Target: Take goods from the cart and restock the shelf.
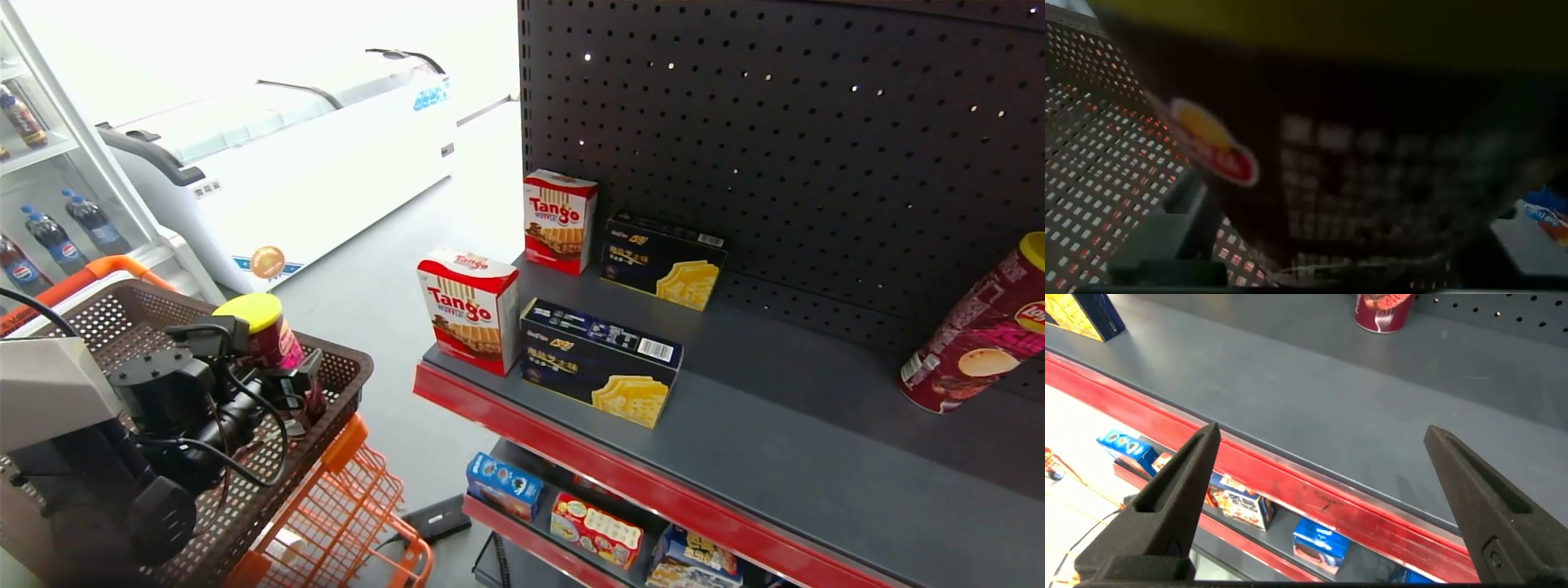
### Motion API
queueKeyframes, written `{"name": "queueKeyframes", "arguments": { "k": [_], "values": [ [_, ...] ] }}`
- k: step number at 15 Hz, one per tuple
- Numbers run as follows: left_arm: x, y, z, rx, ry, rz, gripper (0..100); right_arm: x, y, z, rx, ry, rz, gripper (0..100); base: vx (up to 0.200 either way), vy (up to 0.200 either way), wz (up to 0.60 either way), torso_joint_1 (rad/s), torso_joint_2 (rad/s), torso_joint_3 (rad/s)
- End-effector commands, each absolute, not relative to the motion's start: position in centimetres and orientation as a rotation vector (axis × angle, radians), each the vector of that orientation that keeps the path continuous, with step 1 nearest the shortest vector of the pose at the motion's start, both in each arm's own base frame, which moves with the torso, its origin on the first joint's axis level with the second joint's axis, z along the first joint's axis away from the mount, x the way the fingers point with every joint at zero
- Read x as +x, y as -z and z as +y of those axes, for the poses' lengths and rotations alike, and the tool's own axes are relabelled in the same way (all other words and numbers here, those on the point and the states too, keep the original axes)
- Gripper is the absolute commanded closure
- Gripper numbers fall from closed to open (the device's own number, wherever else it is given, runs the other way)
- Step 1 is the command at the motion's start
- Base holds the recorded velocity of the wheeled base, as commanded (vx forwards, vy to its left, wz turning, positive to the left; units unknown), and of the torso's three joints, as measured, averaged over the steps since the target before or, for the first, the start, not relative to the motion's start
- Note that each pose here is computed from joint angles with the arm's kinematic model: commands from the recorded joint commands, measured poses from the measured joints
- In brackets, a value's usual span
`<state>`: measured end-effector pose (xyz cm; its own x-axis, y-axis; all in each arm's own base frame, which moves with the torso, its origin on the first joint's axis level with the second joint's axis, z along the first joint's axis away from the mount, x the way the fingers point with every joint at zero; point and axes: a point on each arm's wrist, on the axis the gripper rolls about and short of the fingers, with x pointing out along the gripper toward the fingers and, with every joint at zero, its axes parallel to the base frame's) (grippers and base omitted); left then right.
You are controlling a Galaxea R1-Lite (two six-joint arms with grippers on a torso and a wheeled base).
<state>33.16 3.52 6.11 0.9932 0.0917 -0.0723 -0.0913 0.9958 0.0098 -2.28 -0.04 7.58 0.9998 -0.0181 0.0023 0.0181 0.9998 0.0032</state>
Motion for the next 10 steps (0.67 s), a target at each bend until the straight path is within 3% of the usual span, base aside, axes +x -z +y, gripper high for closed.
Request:
{"name": "queueKeyframes", "arguments": {
  "k": [1,5,10],
  "values": [
    [33.5,-6.2,3.5,0.008,-0.090,0.063,100,-2.3,-7.6,0.0,0.003,0.018,-0.003,0,0.000,0.000,0.00,0.000,0.00,0.000],
    [32.9,-6.5,3.5,0.018,-0.093,0.065,100,-2.3,-7.6,0.0,0.003,0.018,-0.003,0,0.000,0.000,0.00,0.000,0.00,0.000],
    [30.9,-13.6,2.4,0.028,-0.072,-0.123,100,-2.3,-7.6,0.0,0.003,0.017,-0.003,0,0.000,0.000,0.00,0.000,0.00,0.000]
  ]
}}
